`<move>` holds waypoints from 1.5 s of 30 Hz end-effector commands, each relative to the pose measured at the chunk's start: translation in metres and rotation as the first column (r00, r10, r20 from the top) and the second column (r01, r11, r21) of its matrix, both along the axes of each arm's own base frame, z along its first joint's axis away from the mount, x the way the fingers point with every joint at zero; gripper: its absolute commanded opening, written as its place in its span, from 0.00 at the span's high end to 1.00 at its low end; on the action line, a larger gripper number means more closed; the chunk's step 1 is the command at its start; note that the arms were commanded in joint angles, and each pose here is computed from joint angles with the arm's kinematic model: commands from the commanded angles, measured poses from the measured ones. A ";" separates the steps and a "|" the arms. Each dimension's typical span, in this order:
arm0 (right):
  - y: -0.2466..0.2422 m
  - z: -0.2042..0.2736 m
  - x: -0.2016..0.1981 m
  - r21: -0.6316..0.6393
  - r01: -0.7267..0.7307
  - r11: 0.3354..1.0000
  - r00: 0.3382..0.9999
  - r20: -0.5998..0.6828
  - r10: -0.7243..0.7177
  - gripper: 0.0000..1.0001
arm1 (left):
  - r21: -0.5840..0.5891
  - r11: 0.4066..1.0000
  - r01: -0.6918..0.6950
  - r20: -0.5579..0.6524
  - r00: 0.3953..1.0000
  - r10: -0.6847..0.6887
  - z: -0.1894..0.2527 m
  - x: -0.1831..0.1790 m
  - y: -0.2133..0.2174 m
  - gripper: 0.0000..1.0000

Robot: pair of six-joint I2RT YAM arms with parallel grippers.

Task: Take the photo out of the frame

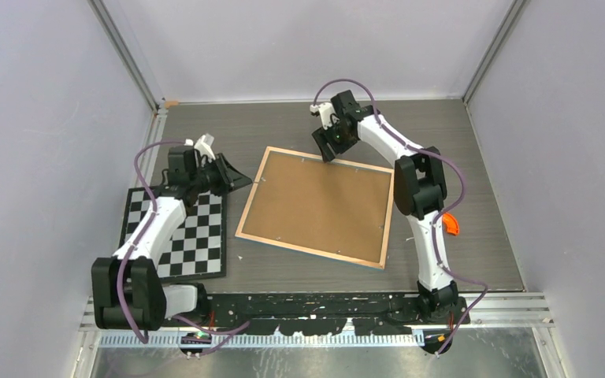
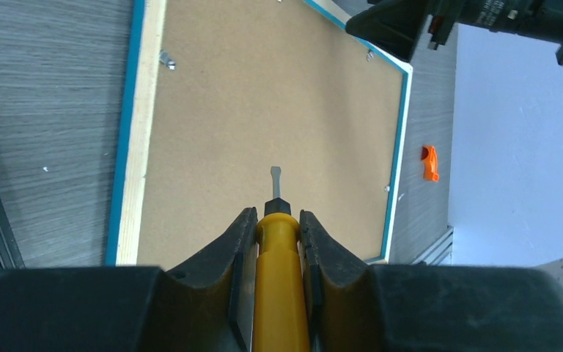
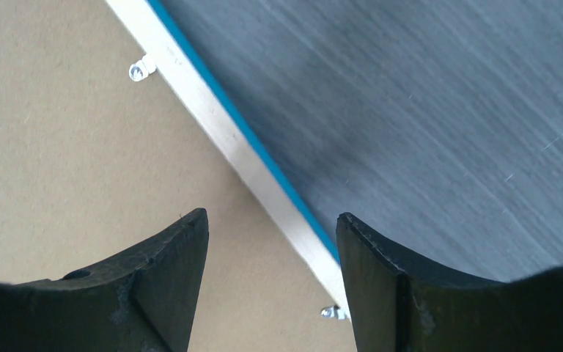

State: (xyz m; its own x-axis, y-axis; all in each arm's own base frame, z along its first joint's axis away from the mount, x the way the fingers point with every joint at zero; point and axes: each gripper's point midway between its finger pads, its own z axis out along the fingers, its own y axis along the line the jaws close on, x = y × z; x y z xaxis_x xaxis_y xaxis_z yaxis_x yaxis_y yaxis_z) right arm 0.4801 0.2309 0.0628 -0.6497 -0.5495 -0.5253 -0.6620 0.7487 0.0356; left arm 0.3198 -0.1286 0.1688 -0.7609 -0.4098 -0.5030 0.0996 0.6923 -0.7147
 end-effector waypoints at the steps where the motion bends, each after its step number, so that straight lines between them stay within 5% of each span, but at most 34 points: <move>1: 0.004 0.007 0.020 0.005 -0.004 1.000 0.999 0.049 0.004 0.31 | -0.014 0.995 -0.098 0.052 0.994 0.099 -0.005 0.027 0.008 1.00; 10: 0.008 -0.035 0.021 -0.020 -0.055 0.998 0.998 -0.014 0.055 0.37 | 0.049 0.972 -0.229 -0.015 0.973 0.230 -0.043 0.047 0.025 1.00; 24: -0.007 -0.053 0.005 -0.068 0.002 0.998 0.994 -0.105 -0.009 0.99 | -0.003 0.956 -0.293 -0.046 0.955 0.292 -0.078 0.084 0.021 1.00; 34: -0.043 -0.063 0.011 -0.172 0.197 0.965 0.968 -0.120 -0.219 1.00 | 0.035 0.961 -0.274 -0.043 0.960 0.275 -0.081 0.087 0.012 1.00; 45: -0.101 -0.057 0.011 -0.153 0.506 0.849 0.819 -0.223 -0.528 0.99 | 0.056 0.967 -0.249 0.091 0.966 0.243 -0.048 0.127 0.012 1.00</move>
